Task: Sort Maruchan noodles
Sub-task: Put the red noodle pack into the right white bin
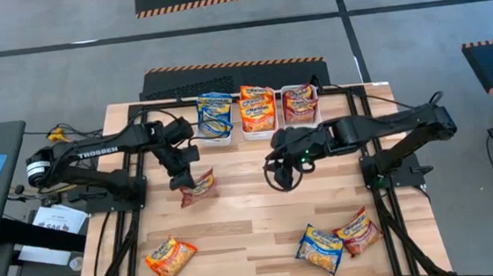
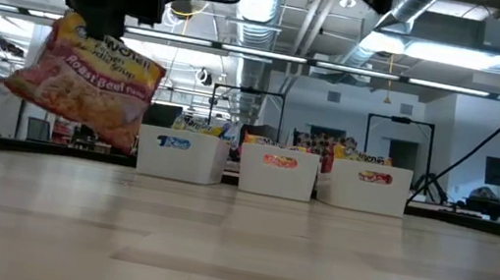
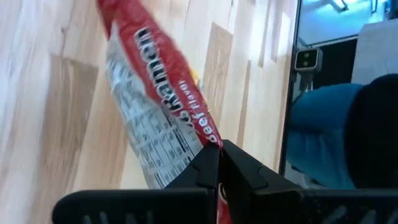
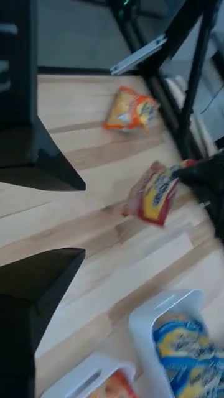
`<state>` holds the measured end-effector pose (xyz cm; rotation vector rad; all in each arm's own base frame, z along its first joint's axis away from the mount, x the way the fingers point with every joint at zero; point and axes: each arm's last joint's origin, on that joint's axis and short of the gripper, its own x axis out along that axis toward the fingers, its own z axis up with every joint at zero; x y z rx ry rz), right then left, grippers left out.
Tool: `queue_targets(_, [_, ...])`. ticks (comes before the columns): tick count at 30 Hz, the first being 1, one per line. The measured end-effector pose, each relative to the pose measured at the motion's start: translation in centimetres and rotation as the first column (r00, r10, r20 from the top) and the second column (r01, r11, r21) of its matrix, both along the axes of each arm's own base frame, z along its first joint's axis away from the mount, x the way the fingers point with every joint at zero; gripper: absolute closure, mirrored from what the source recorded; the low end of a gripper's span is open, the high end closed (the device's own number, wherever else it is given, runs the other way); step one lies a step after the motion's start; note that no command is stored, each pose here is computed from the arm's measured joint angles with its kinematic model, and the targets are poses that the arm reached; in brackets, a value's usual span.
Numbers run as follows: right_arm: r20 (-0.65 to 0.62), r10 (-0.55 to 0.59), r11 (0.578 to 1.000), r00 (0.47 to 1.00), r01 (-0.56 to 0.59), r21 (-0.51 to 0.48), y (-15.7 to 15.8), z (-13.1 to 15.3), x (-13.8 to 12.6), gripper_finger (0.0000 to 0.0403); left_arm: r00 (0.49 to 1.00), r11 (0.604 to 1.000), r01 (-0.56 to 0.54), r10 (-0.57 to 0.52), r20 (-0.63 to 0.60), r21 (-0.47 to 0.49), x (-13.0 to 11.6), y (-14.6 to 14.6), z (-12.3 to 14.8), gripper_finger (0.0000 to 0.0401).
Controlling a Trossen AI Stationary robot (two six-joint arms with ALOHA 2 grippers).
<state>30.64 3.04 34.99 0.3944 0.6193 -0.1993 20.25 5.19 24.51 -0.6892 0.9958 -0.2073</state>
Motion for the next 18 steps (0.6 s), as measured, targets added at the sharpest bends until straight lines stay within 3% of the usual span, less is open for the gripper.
queue_targets(9, [0.179,0.031,0.998,0.983,-0.022,-0.054,-0.4,-4.4,1.3,0.0222,0.998,1.000,0.005,-0.007,0.068,0.029,0.7,-0.2,0.4,0.0401])
queue_targets(13, [0.177,0.085,0.986,0.981,-0.058,-0.155,-0.8,-5.5,1.3,0.0222,0.996,0.999,0.012,-0.016,0.084,0.044,0.9,-0.4,0.4,0.0401])
queue_targets(18, [0.183,0.059,0.986,0.981,-0.028,-0.165,-1.9,-6.1,1.4,0.0219,0.991,0.997,0.019,-0.029,0.133,0.072,1.3,-0.5,0.7,0.0401])
